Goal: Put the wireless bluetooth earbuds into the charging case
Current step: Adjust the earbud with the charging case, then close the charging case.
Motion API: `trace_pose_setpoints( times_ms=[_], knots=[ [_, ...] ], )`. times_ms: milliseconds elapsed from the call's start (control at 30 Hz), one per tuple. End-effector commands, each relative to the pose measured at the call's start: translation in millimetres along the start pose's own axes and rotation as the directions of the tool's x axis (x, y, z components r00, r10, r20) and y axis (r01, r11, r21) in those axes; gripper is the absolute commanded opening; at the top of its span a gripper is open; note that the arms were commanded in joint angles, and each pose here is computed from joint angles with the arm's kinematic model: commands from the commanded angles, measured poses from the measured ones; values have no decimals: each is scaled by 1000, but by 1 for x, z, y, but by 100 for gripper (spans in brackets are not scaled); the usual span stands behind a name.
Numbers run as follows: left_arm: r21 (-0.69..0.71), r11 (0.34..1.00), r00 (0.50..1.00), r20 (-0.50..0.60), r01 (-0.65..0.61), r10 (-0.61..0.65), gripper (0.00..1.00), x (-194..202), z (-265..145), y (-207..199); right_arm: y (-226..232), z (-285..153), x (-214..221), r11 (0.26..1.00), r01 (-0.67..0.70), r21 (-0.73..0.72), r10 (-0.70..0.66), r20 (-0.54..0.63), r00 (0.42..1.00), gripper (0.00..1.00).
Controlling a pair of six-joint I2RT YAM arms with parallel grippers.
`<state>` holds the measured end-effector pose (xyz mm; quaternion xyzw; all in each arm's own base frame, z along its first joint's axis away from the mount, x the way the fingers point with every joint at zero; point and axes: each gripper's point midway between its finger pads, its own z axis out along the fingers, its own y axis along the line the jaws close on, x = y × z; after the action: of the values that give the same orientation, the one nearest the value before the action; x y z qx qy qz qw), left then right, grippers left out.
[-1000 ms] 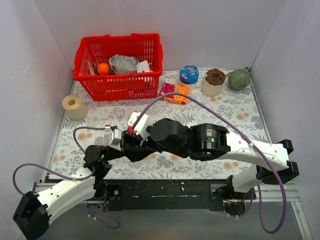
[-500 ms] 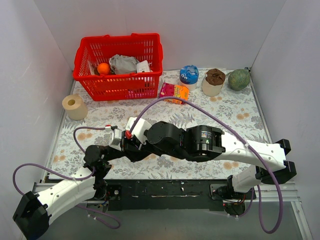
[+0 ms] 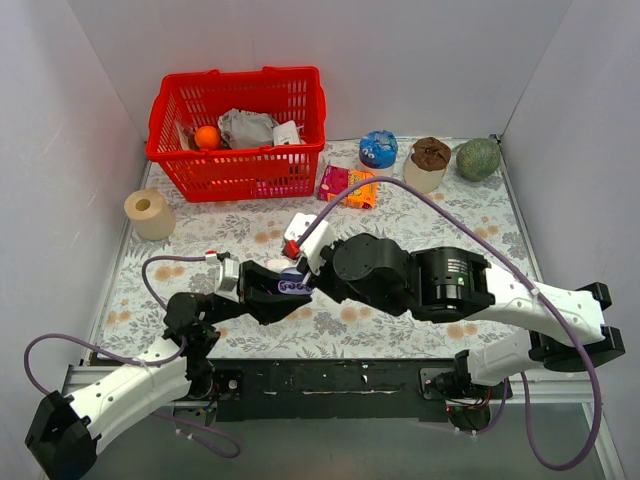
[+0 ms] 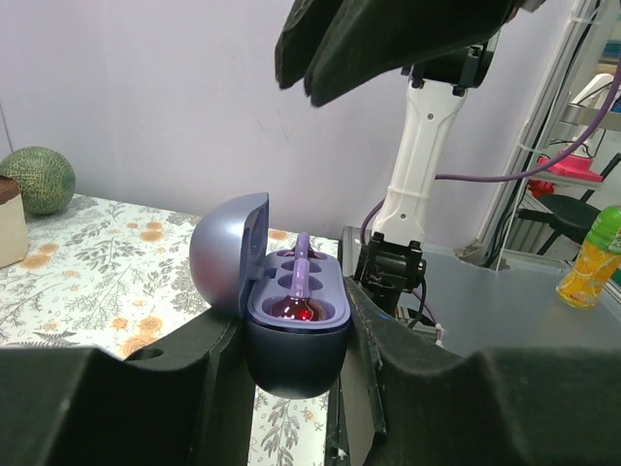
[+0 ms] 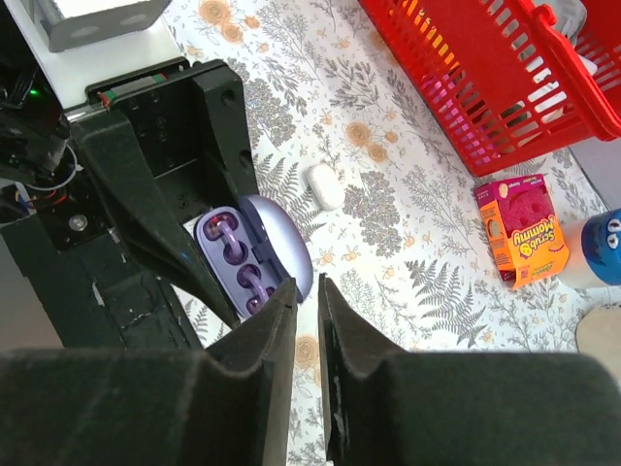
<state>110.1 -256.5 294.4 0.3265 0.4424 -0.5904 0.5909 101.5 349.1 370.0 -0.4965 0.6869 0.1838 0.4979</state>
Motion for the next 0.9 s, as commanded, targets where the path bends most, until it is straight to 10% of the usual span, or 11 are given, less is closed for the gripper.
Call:
trace_pose_setpoints(
  times_ms=[0, 200, 867],
  knots=[
    [-23, 1000, 1000, 14, 1, -1, 0, -7, 0, 1, -1, -10, 3, 999, -43, -12, 43, 5, 999, 21],
    [33, 999, 1000, 13, 3, -3, 0, -10, 2, -9, 16, -13, 17, 993, -19, -118, 18, -12, 1000, 7],
    [122, 991, 999, 0, 51, -51, 0, -10, 5, -24, 29, -2, 32, 985, 40, -170, -46, -35, 998, 25]
  ],
)
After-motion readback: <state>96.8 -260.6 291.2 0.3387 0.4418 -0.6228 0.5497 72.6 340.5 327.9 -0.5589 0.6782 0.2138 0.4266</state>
